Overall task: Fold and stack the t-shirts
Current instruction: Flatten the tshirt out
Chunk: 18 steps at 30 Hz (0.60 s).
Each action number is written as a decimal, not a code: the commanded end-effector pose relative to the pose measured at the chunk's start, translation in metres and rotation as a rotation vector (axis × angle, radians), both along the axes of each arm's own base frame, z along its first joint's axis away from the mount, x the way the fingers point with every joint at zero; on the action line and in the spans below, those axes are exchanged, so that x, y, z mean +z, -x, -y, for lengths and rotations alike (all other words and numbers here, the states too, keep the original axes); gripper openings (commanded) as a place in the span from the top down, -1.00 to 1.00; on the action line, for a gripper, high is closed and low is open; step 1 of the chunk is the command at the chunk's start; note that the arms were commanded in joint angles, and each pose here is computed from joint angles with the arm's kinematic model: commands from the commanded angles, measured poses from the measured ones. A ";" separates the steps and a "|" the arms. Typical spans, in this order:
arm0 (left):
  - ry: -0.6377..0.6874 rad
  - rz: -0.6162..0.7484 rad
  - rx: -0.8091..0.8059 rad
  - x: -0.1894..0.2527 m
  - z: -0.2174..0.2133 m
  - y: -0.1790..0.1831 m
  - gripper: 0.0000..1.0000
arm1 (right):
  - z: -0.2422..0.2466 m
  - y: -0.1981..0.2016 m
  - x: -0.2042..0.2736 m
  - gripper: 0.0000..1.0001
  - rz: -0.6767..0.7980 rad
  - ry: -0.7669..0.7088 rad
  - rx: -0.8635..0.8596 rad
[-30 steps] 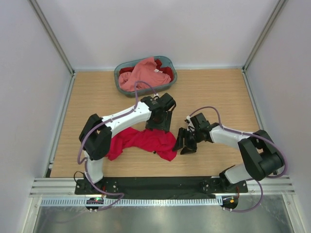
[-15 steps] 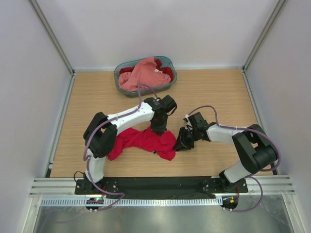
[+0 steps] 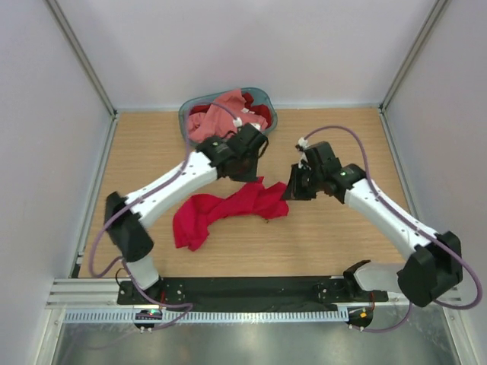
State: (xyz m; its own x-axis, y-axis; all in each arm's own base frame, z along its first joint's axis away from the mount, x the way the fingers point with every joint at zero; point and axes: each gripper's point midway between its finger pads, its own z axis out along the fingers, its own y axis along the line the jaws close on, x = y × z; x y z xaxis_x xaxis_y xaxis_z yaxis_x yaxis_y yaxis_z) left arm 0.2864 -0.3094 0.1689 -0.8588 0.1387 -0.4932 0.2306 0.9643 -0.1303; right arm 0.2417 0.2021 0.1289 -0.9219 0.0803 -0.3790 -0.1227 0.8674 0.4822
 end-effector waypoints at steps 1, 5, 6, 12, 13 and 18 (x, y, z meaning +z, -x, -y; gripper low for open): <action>0.210 0.308 0.037 0.132 -0.014 -0.013 0.99 | 0.026 -0.008 0.075 0.98 0.196 0.100 0.003; 0.426 0.524 0.025 0.225 -0.031 0.001 0.99 | 0.043 -0.014 0.132 0.98 0.327 0.150 -0.019; 0.448 0.549 0.024 0.235 -0.035 0.005 0.99 | 0.043 -0.016 0.155 0.98 0.378 0.131 -0.024; 0.531 0.726 0.097 0.298 -0.087 0.027 1.00 | 0.039 -0.011 0.219 0.98 0.505 0.058 0.007; 0.548 0.751 0.103 0.308 -0.092 0.030 0.99 | 0.039 -0.009 0.226 0.98 0.521 0.047 0.015; 0.556 0.884 0.177 0.349 -0.138 0.046 1.00 | 0.043 -0.008 0.245 0.98 0.587 0.054 0.033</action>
State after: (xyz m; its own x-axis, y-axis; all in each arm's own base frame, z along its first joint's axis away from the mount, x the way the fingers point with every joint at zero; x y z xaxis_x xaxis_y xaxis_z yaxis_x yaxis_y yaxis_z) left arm 0.2429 -0.2016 0.4739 -0.2933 -0.3245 -0.8993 0.3460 0.8409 -0.4162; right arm 0.2561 0.1670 0.3569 -0.6054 0.0511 -0.7943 -0.3517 0.8781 0.3246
